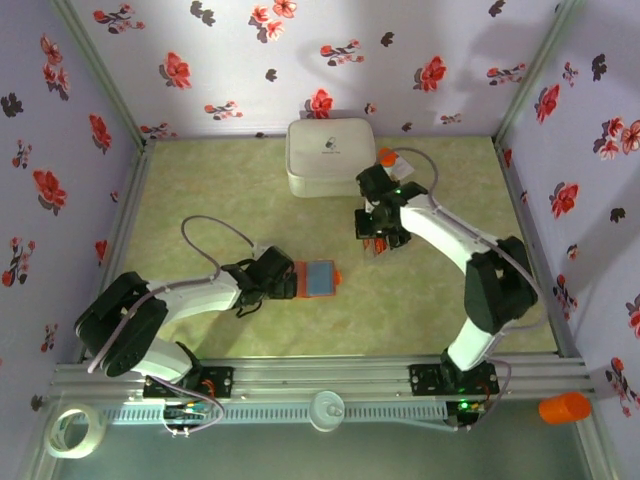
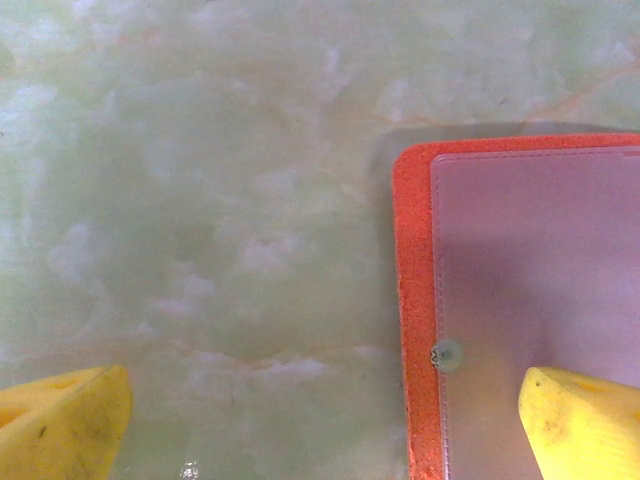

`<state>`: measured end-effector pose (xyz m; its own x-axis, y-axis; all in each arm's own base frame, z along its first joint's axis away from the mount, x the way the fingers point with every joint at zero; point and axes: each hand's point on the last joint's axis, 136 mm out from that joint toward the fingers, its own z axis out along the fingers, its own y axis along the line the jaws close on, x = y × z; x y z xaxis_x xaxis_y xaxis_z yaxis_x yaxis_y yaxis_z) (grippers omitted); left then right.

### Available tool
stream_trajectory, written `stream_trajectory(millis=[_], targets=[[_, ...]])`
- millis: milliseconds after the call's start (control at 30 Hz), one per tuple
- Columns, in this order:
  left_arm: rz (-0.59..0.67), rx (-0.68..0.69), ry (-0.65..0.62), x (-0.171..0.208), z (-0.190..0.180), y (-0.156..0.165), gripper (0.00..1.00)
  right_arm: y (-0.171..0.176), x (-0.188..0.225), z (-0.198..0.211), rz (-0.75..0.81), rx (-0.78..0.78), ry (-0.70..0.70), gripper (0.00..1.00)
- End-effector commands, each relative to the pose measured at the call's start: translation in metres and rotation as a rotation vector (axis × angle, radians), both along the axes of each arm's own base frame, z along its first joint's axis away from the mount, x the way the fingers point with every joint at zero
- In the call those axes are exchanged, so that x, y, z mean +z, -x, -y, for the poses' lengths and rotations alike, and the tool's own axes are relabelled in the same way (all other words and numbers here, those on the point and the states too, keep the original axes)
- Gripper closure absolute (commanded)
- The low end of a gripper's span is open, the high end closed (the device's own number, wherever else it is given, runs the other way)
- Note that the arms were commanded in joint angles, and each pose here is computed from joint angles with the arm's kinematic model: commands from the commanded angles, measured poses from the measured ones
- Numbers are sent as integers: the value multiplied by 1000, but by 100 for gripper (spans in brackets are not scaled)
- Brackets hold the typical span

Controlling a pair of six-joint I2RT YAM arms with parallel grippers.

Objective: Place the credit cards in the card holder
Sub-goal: Pick up the credit card from the storage box, then insert the credit card into the card slot.

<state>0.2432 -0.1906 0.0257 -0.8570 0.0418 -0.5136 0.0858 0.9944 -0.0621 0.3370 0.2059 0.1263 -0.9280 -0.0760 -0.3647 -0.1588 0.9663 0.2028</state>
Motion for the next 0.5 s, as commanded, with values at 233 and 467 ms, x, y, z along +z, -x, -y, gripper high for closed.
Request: stream_trajectory(millis=[233,467], targets=[[-19,18,-79,2,-10,2,0,36,18,-102,39,85,-553,100],[-42,30,-97,-1,-14,10,0,52,-8,-124,98,73,-662,100]])
